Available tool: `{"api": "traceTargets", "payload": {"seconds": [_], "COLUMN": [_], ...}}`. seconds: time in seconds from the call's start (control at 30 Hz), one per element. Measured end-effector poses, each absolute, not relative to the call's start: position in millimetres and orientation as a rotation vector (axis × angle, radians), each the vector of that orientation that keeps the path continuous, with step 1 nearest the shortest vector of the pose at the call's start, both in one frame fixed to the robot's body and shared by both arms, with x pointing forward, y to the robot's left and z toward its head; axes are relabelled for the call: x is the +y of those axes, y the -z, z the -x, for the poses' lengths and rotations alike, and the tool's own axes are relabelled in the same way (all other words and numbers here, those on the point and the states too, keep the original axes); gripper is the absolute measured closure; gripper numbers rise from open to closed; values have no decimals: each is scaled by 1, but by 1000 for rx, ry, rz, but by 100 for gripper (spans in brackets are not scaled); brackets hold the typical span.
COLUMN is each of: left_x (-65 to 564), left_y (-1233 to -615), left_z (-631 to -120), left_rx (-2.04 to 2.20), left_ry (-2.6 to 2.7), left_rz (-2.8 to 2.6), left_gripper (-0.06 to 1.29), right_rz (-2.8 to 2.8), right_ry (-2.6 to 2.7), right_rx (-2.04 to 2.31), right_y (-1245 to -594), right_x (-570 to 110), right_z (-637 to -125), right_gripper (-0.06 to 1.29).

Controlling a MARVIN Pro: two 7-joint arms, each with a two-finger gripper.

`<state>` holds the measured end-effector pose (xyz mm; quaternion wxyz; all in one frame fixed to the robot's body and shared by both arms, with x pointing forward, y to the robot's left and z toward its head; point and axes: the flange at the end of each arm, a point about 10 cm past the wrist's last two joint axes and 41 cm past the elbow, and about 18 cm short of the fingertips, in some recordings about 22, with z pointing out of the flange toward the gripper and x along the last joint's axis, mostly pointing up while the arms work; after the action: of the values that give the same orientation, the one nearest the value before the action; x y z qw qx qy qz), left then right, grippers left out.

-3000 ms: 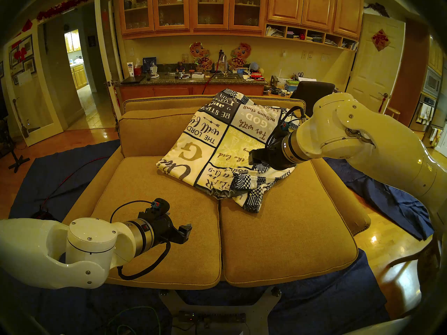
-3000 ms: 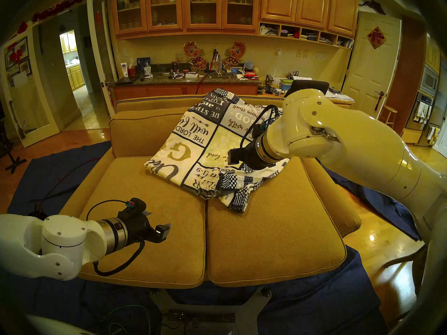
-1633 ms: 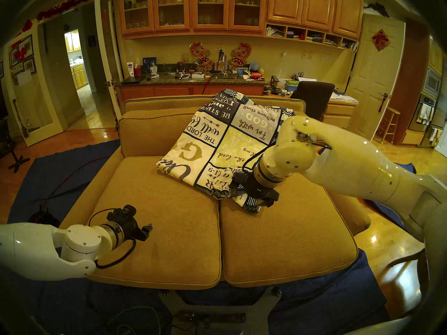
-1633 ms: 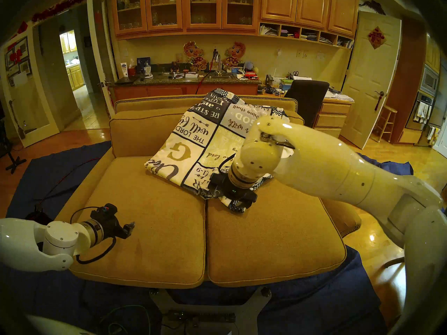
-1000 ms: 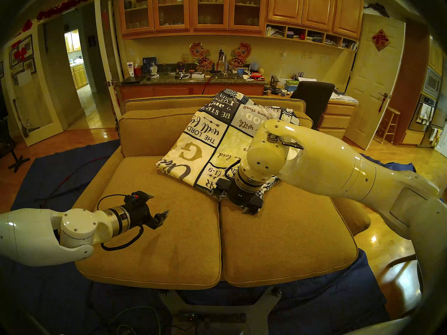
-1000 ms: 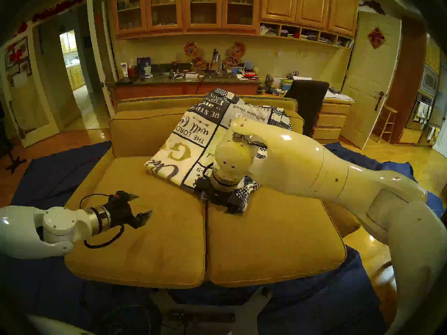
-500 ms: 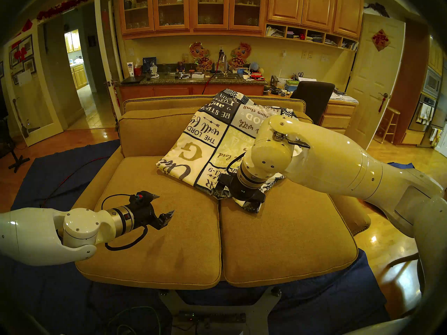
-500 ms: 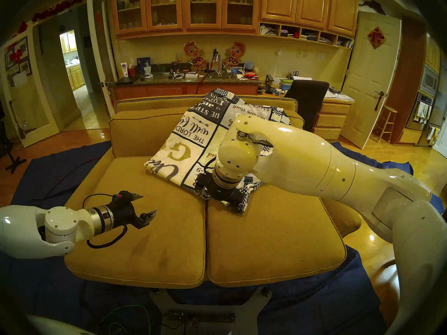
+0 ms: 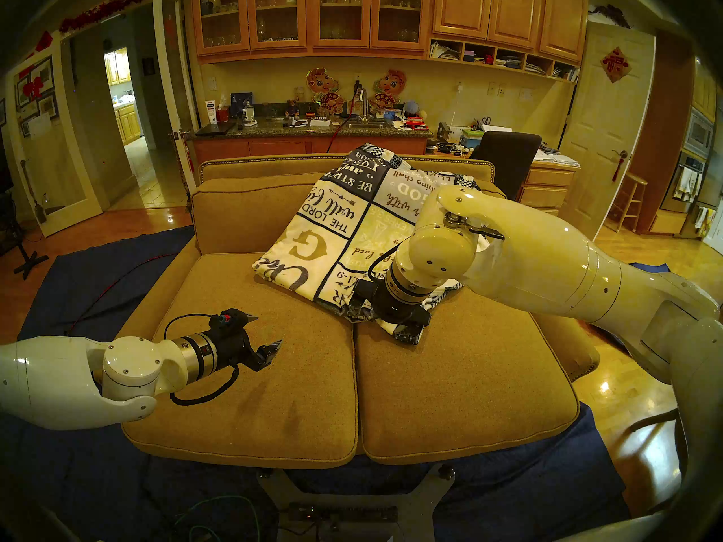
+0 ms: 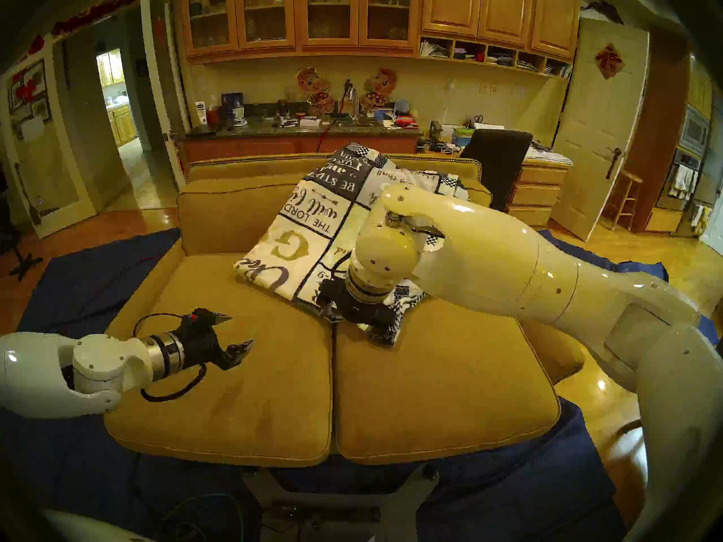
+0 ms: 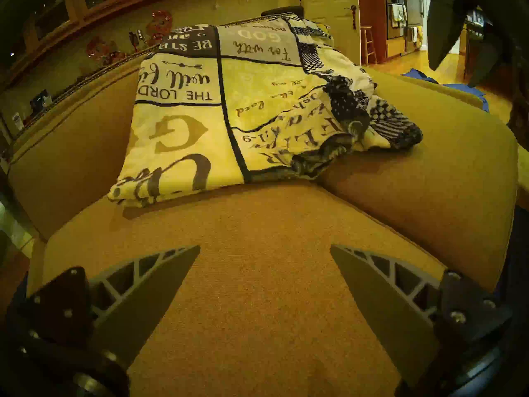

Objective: Fold the blanket in half twice

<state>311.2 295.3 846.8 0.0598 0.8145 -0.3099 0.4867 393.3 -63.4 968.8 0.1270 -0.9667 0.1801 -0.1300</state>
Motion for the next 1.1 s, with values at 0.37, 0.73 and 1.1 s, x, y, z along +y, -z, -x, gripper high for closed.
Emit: {"api": "traceTargets", "payload": {"seconds": [0.37,0.73,1.1], "left_x": [262,315,366], "left_y": [-839,-815,-796], "left_z": [-262,-276,-303], "left_rx": [-808,-773,-841], "left_ry": [-1468,-1555,-1494], "left_rz": [-2394,-2464,-2571], "left_gripper": [0,0,0], "right_rz": [2801,2784,2779], "right_ry": [321,276,274], "right_rx": [512,544,563], "right_y": [-967,-963,-963], "right_x": [-69,-83,-90], "right_z": [-382,-377,-377], "right_gripper": [-1,-1,-1]}}
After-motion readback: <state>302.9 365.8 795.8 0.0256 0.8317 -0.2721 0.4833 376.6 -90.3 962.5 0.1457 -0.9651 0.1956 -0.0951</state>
